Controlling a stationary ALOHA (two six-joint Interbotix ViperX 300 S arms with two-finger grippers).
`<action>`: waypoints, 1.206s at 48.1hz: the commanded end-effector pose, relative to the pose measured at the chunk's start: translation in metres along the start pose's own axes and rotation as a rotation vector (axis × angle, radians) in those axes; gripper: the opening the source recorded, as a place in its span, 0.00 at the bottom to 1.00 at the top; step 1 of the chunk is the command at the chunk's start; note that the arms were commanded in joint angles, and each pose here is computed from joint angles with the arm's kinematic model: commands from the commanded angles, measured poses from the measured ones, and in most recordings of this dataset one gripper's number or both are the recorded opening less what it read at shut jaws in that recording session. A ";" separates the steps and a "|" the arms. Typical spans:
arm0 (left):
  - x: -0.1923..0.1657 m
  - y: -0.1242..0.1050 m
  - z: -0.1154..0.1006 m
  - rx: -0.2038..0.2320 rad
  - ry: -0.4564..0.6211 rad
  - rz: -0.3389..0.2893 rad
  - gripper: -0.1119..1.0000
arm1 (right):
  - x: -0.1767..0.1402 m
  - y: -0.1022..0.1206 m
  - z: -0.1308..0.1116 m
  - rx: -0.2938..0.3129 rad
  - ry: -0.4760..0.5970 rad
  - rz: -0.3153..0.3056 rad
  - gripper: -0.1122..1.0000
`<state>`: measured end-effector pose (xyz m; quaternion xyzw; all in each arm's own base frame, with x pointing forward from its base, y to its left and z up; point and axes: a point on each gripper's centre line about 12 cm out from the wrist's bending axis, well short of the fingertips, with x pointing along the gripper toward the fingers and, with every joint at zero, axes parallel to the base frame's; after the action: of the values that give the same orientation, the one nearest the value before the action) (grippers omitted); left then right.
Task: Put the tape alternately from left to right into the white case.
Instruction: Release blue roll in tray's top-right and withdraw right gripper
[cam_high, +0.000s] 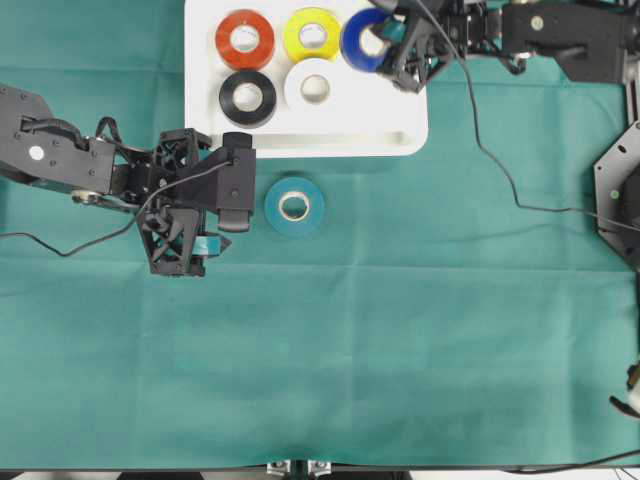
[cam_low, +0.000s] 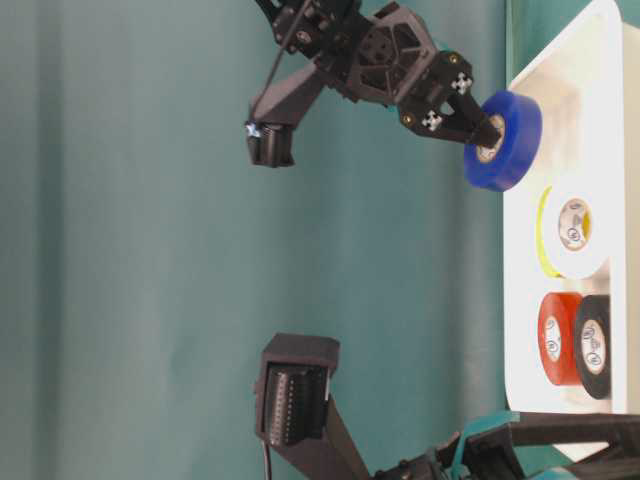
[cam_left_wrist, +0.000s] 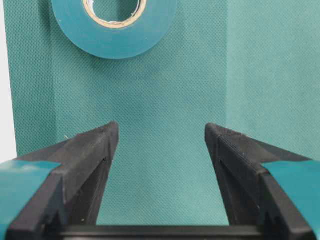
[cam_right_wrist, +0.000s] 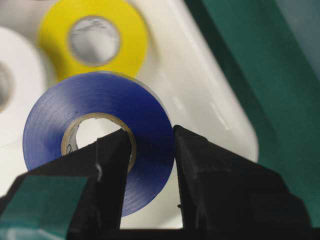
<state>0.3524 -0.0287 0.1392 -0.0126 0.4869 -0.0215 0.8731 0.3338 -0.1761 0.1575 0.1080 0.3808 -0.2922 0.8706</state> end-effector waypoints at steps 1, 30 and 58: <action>-0.006 -0.002 0.011 0.000 -0.037 -0.005 0.97 | 0.000 -0.005 0.016 0.013 -0.043 0.001 0.37; -0.006 -0.002 0.010 -0.003 -0.032 -0.005 0.97 | 0.026 -0.023 0.008 0.029 -0.007 -0.016 0.37; -0.006 -0.002 0.012 -0.002 -0.038 -0.005 0.97 | 0.028 -0.024 -0.010 0.016 0.038 -0.022 0.45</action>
<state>0.3524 -0.0287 0.1392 -0.0133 0.4869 -0.0212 0.8731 0.3265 -0.2018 0.1231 0.1199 0.4062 -0.3021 0.8540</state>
